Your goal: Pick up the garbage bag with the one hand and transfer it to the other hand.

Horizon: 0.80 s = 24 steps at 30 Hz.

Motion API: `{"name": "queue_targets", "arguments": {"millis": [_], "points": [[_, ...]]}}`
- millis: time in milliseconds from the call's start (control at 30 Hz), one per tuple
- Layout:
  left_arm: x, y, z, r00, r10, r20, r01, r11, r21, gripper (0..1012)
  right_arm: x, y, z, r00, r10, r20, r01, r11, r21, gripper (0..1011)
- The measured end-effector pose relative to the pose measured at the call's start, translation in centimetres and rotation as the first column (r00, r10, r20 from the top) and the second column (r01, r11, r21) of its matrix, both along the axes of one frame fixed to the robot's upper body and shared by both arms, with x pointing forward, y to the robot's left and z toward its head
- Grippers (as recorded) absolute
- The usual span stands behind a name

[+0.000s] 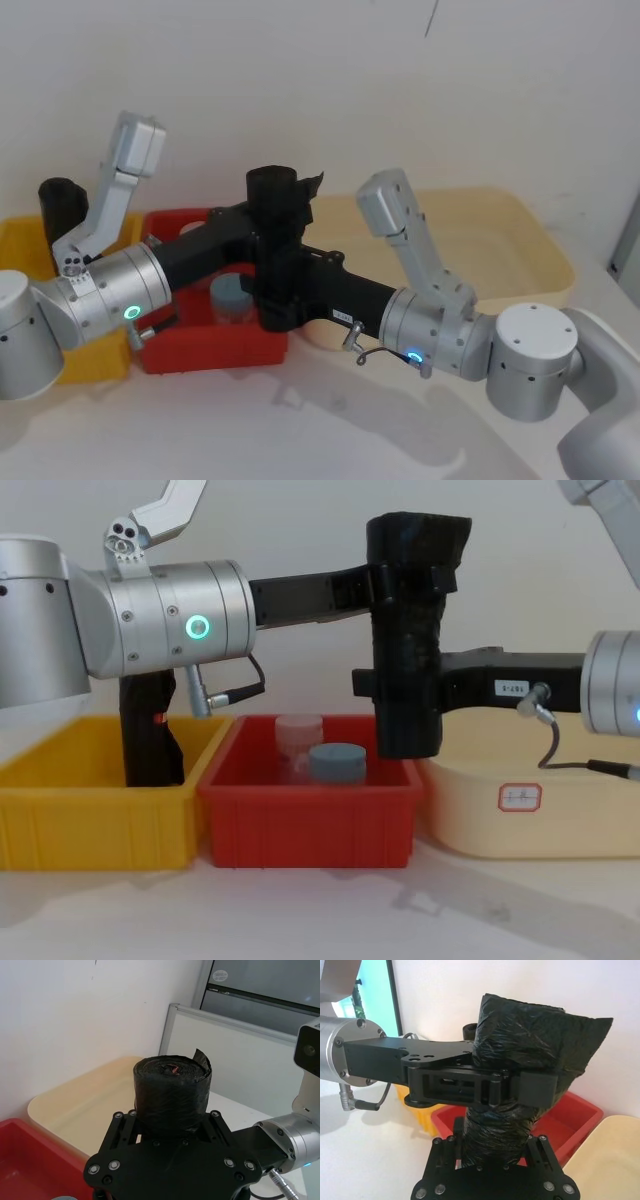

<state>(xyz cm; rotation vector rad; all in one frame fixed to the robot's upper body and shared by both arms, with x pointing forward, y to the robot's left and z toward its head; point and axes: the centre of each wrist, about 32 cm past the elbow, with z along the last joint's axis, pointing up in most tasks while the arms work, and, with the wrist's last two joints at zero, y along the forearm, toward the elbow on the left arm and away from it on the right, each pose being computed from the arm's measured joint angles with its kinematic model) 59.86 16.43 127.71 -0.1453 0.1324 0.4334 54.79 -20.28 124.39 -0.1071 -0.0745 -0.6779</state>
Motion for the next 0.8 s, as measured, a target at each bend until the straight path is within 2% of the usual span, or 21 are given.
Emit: {"name": "queue_targets", "arguments": {"millis": [200,333,400,500,567,700,800], "points": [[0.0,-0.04,-0.05,1.0,0.0,-0.002,0.0,1.0,0.0,570,0.0,0.0,0.0,1.0,0.001,-0.002,-0.001,1.0,0.003,573],[0.0,-0.07,-0.07,1.0,0.0,-0.002,0.0,1.0,0.0,703,0.0,0.0,0.0,1.0,-0.002,-0.004,0.002,1.0,0.008,572],[0.0,-0.07,-0.07,1.0,0.0,-0.003,0.0,1.0,0.0,723,0.0,0.0,0.0,1.0,-0.004,-0.004,0.005,1.0,0.01,572],[-0.04,-0.03,-0.13,1.0,0.002,-0.005,-0.002,1.0,-0.001,844,0.2,-0.2,0.1,1.0,-0.015,0.0,0.015,1.0,0.016,572],[-0.09,-0.01,-0.12,1.0,0.005,-0.006,-0.005,1.0,-0.003,886,0.3,-0.3,0.2,1.0,-0.019,0.003,0.019,1.0,0.017,572],[-0.37,0.46,-0.11,0.9997,0.024,-0.009,-0.025,0.9996,-0.015,996,0.7,-0.8,0.5,0.999,-0.03,0.012,0.03,0.999,0.018,572],[-0.56,0.78,-0.09,0.9992,0.038,-0.01,-0.038,0.9991,-0.022,1001,1.0,-1.2,0.6,0.999,-0.039,0.017,0.039,0.999,0.016,572]]}}
